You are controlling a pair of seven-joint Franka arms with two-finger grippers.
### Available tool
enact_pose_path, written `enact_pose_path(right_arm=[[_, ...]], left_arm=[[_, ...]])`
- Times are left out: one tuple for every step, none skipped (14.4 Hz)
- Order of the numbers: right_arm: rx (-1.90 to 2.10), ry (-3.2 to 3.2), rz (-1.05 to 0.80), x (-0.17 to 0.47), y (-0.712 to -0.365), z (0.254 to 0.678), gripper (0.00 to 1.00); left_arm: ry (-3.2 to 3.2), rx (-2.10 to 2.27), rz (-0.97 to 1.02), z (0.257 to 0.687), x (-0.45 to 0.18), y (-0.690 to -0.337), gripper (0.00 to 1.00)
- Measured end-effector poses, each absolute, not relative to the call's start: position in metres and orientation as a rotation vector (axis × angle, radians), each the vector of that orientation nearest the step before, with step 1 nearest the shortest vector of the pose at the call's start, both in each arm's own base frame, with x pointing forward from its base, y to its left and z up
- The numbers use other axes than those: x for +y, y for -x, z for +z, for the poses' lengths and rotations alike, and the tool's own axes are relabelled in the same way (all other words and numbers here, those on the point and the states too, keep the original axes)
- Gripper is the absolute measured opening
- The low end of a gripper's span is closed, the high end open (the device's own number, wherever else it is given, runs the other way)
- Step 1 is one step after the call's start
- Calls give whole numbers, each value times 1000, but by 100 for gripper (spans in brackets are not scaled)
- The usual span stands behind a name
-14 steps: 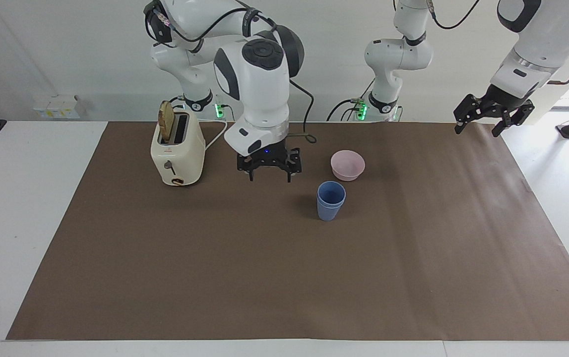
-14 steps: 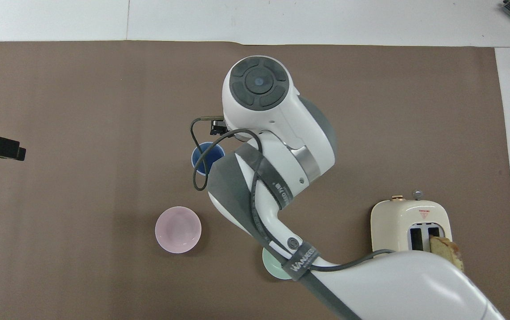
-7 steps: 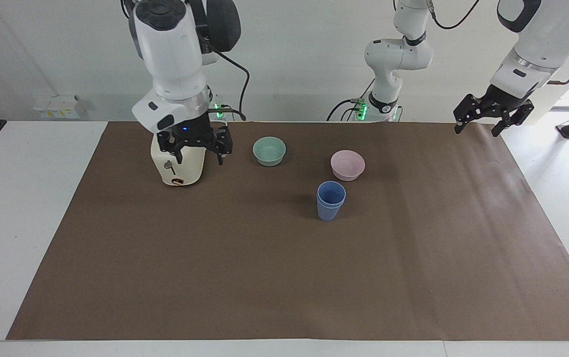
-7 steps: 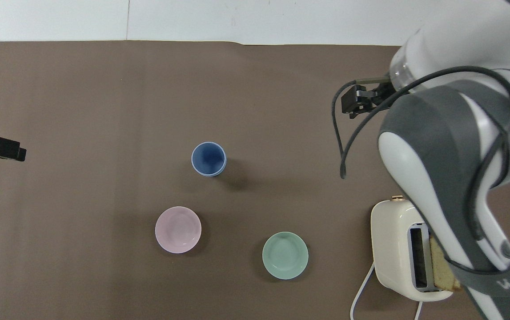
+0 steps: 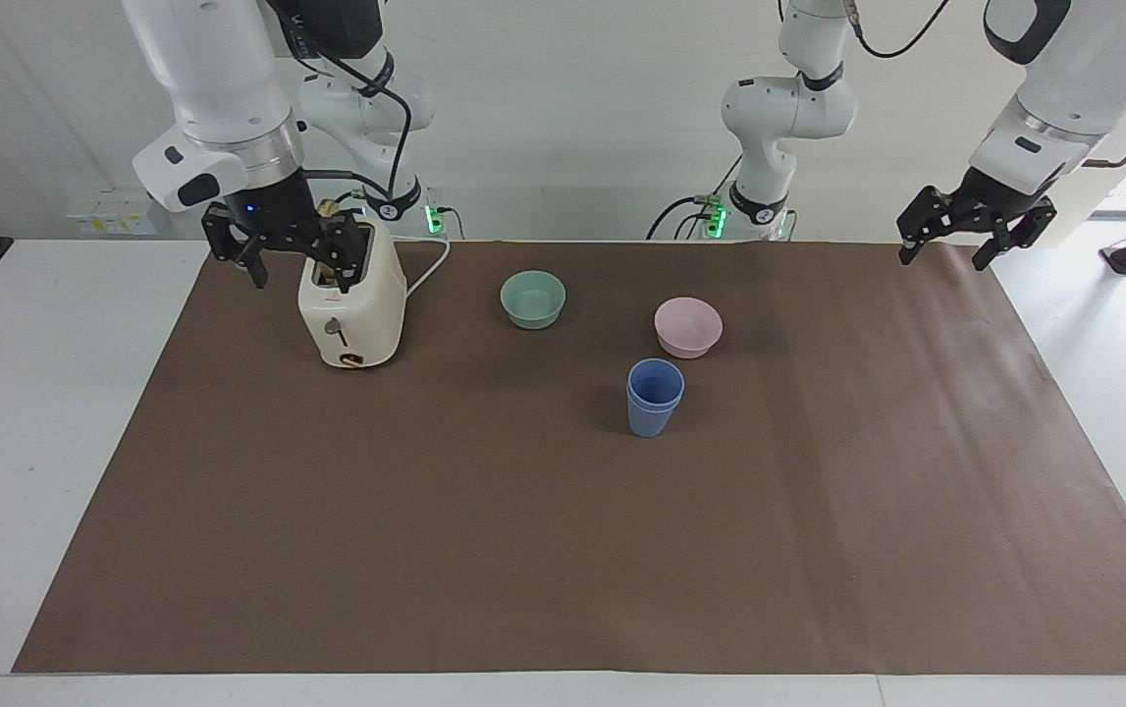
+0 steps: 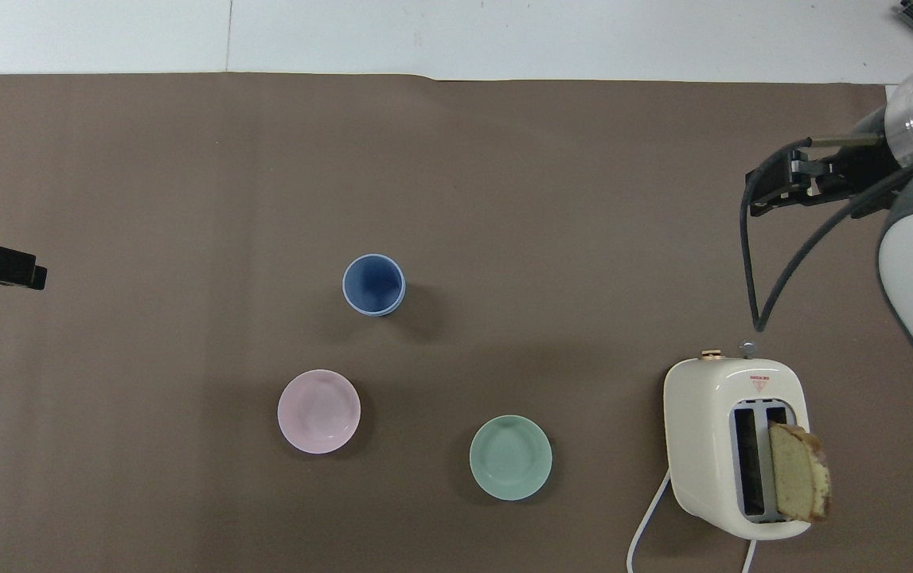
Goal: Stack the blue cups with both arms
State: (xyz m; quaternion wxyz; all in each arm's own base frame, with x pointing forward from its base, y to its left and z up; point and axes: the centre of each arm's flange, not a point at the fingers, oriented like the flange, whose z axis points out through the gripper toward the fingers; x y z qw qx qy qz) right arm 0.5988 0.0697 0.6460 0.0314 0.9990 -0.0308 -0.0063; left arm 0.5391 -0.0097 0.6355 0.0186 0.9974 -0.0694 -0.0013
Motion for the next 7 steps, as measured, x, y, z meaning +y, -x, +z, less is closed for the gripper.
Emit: enact_pose_path(right_arm=[[-103,-3078,-27,67,-596,640,100],[-114,-3079,-18,62,-594,634,100],[-126,-3080,-4,58,-591,628,100],[-133,-3080,3,56,-587,623,100],[-136,-3078,3,56,-583,620,100],[-147,-3077,4,58,-579,620,100],[-164,-3076,7,60,-577,621,100]], left_arm=[[-3097,-216,-4,635,-10,-539,100],[-3097,-215,-4,635,-10,-539,100],[-3097,-215,-4,635,-10,-539,100],[-3097,-215,-4,635,-10,-539,100],[-3097,-215,-4,635,-10,-539,100],[-3097,-216,-4,635,-10,-539,100],[-3097,-216,-5,635,-10,-539,100]])
